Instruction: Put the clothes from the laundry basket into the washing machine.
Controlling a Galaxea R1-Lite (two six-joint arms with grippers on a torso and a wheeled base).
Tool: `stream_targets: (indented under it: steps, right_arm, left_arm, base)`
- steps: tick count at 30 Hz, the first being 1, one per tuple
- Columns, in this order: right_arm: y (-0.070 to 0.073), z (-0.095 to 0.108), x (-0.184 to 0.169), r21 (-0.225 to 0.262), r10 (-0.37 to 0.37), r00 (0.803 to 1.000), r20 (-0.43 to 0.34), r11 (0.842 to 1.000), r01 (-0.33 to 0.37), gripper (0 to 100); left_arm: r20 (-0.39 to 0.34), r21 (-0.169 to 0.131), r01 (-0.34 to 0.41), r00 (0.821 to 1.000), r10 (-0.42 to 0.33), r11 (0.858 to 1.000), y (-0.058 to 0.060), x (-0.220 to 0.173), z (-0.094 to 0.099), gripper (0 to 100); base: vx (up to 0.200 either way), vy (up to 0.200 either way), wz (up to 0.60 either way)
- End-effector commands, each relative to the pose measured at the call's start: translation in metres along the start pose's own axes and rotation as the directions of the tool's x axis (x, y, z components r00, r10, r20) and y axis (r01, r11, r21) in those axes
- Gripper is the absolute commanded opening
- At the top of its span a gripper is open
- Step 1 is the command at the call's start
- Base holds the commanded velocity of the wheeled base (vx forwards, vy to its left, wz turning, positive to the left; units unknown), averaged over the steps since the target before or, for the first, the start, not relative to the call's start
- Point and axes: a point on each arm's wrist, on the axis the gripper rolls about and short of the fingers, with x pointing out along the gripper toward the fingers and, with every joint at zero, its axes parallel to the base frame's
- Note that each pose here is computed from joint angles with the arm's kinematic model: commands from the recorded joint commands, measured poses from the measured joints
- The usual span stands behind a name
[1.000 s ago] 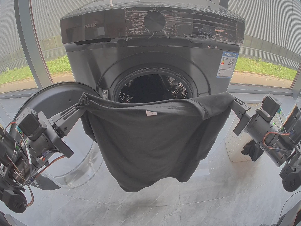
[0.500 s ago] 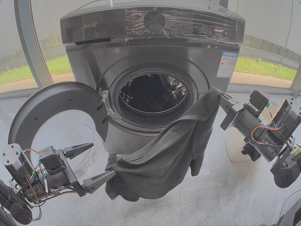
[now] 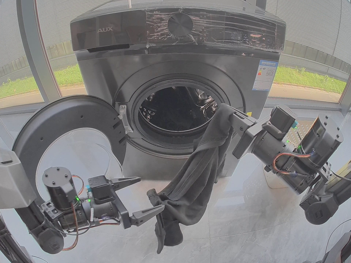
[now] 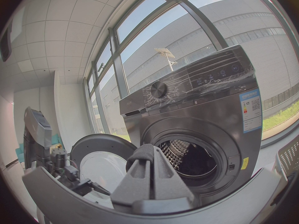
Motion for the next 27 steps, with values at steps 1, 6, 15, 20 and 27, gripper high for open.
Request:
stream_targets:
  steps: [1,6,15,20,27]
  right_arm:
    - [0.009,-0.011,0.003,0.010,0.031,0.999,-0.027,0.999,-0.030,0]
    - [0.006,-0.012,0.002,0.007,0.021,0.999,-0.033,1.000,-0.021,0]
    - [-0.017,-0.010,0.020,0.001,-0.106,0.994,0.005,0.994,0.106,0]
    - [-0.036,-0.006,0.020,-0.008,-0.166,0.986,0.017,0.986,0.167,0]
    - [-0.047,0.000,0.020,-0.017,-0.189,0.981,0.041,0.982,0.190,0]
  left_arm:
    - [-0.046,0.010,0.003,0.999,-0.003,1.000,0.020,0.045,-0.023,100]
    - [-0.042,0.012,0.006,0.999,-0.006,1.000,0.020,0.045,-0.022,100]
    - [-0.210,0.079,-0.118,0.969,0.132,0.990,0.034,0.020,-0.058,100]
    - [-0.225,0.074,-0.136,0.963,0.149,0.988,0.038,0.014,-0.061,100]
    - [-0.254,0.049,-0.090,0.962,0.100,0.995,0.033,0.007,-0.067,100]
  base:
    - [0.000,0.000,0.00]
    - [0.000,0.000,0.00]
    - [0.000,0.000,0.00]
    - [0.000,0.000,0.00]
    - [0.000,0.000,0.00]
